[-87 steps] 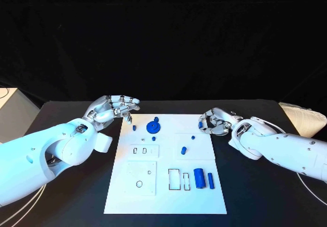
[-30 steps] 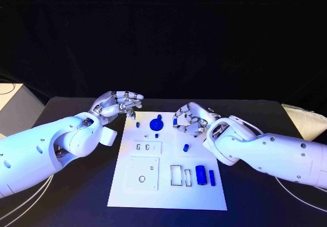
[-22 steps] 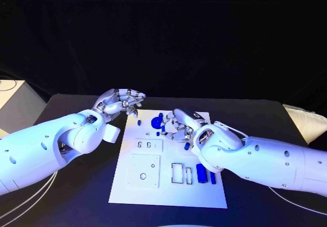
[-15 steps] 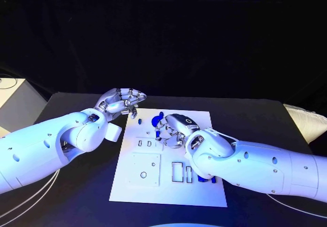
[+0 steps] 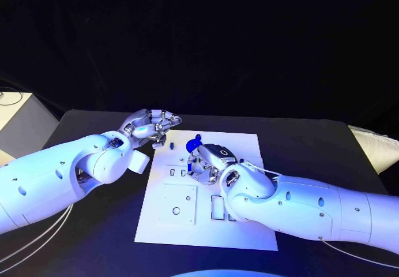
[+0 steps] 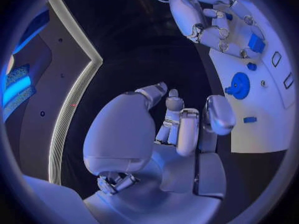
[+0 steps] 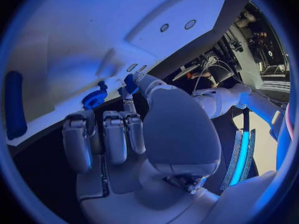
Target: Assemble the parts on the task board
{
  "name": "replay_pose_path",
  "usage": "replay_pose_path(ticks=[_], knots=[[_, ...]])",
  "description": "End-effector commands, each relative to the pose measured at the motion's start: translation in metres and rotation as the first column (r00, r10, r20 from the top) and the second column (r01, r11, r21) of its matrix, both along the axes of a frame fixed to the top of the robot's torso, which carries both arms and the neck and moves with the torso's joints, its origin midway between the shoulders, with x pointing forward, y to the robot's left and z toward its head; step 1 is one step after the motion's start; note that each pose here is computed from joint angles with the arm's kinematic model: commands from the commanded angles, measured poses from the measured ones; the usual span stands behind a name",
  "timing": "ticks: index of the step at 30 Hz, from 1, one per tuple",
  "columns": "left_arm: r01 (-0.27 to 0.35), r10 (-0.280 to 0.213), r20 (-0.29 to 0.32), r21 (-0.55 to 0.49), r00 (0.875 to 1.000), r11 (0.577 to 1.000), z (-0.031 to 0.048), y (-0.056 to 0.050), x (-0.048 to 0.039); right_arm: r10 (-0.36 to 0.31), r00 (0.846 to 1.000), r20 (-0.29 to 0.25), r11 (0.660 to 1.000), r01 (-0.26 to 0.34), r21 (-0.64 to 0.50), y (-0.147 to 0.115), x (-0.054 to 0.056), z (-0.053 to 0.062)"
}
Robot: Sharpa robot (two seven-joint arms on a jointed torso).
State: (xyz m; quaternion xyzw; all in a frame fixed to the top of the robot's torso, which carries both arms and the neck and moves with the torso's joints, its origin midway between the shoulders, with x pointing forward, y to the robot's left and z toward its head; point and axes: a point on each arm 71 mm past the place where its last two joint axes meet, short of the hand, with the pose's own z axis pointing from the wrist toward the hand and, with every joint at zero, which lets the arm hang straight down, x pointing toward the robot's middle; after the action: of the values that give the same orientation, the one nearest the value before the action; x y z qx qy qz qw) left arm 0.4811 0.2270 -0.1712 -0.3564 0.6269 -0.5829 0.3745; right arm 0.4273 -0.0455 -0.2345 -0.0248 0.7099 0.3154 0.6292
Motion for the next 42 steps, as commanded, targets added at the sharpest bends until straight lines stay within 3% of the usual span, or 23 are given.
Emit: replay_pose_path(ticks=[1,42], knots=[[0.051,-0.05,-0.01,0.04,0.999,0.998,-0.0016,-0.005,-0.0018,-0.002,1.0,0.019,1.0,0.003,-0.031,0.002,-0.001,-0.003],[0.061,-0.059,-0.024,0.092,0.998,0.994,-0.0047,-0.004,-0.0015,0.005,1.0,0.024,0.999,-0.004,-0.042,0.008,-0.006,-0.017]])
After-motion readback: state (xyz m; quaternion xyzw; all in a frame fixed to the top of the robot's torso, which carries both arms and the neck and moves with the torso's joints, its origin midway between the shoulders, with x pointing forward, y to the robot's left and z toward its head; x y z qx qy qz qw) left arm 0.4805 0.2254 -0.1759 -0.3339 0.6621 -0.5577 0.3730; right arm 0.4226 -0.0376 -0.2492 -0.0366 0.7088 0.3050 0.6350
